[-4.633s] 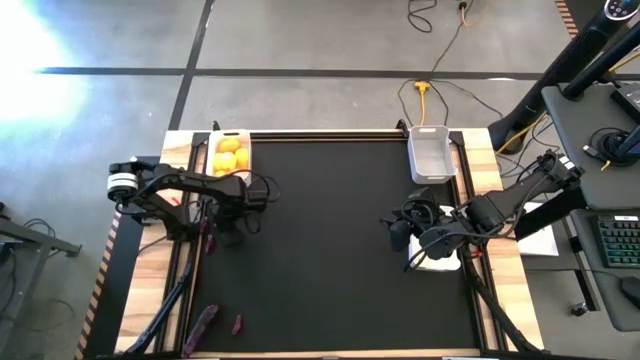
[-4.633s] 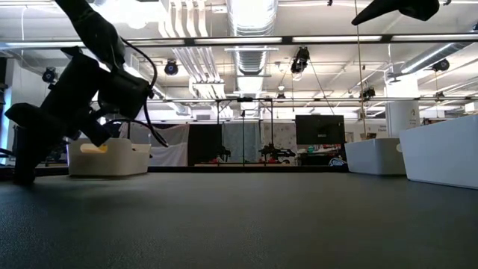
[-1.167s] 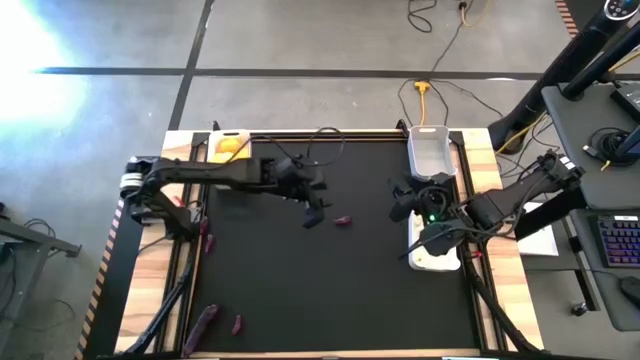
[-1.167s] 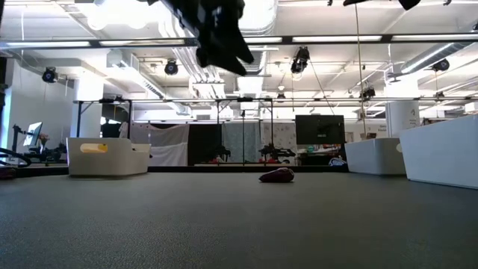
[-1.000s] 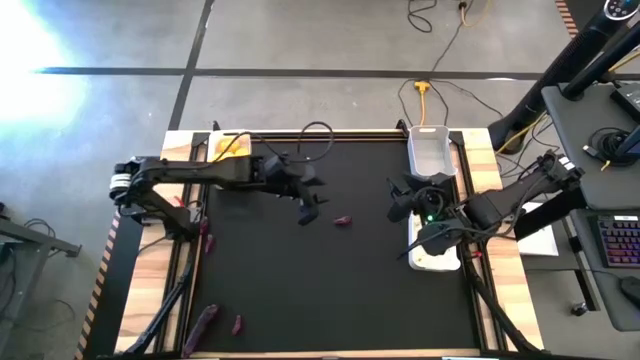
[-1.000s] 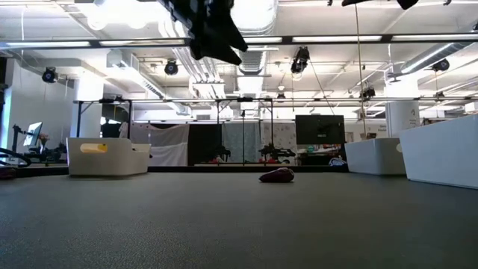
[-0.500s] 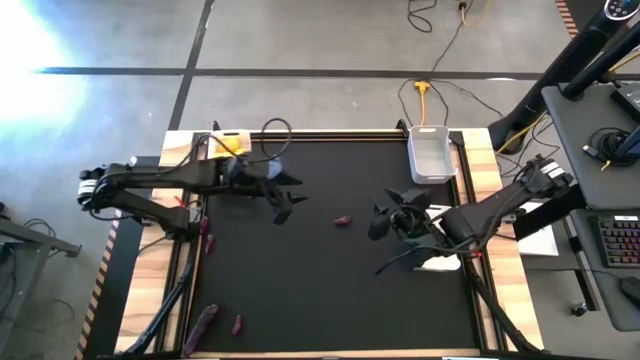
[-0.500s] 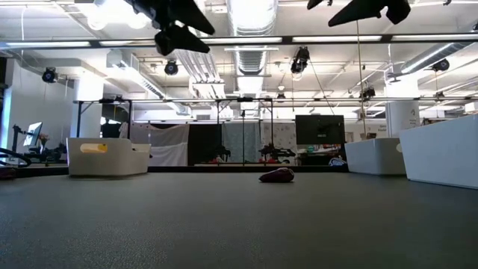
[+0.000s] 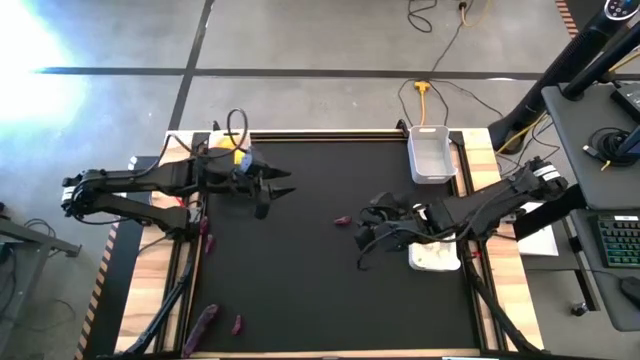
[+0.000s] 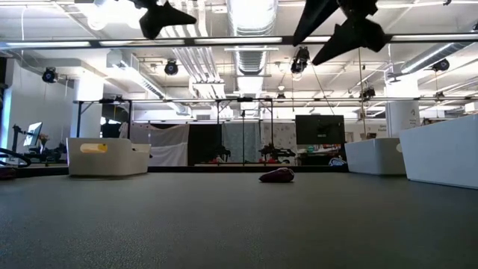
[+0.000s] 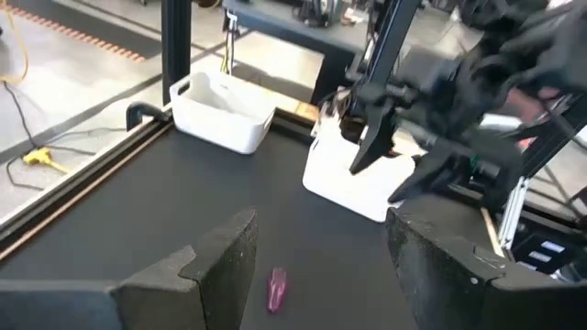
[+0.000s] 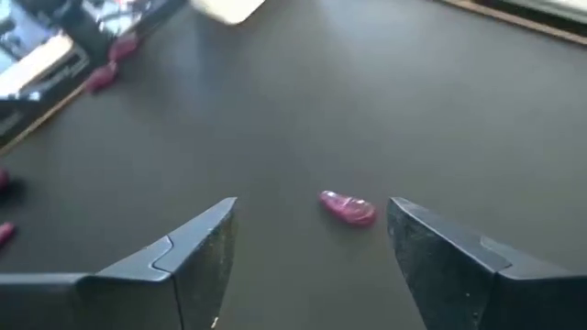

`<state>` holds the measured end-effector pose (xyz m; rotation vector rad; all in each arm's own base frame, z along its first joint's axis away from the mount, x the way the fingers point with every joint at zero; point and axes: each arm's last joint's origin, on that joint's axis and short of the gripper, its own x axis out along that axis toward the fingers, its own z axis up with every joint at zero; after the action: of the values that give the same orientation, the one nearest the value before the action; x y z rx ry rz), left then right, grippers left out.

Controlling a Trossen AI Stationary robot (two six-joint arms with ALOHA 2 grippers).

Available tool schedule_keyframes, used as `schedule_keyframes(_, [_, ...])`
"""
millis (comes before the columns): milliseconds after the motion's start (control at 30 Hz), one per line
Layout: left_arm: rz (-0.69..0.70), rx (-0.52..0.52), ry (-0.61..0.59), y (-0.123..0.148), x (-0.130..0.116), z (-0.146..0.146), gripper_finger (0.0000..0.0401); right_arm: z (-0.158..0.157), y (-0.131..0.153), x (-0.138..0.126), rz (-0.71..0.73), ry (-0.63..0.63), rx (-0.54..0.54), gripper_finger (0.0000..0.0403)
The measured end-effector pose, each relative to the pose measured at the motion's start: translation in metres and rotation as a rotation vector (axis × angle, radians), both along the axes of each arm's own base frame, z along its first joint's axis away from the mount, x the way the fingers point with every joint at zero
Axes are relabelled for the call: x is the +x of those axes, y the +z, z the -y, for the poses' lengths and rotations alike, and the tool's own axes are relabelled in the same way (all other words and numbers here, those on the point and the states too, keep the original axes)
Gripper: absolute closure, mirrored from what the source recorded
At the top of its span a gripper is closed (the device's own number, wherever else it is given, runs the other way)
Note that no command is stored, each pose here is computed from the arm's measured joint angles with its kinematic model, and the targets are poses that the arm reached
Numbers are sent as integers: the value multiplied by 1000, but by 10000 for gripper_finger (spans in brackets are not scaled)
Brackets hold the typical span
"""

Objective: Sort produce into baskets
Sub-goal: Put the purple eggplant into the gray bin

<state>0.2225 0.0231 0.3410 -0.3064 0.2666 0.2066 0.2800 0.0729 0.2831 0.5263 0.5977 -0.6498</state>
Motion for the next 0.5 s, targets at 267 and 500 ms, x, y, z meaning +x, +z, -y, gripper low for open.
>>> schedule_keyframes(267, [39, 1, -2, 10, -17, 2, 178, 1, -17, 18, -40, 55, 47, 91])
schedule_keyframes(500, [38, 13, -5, 9, -24, 3, 178, 3, -19, 22, -41, 69, 84, 77])
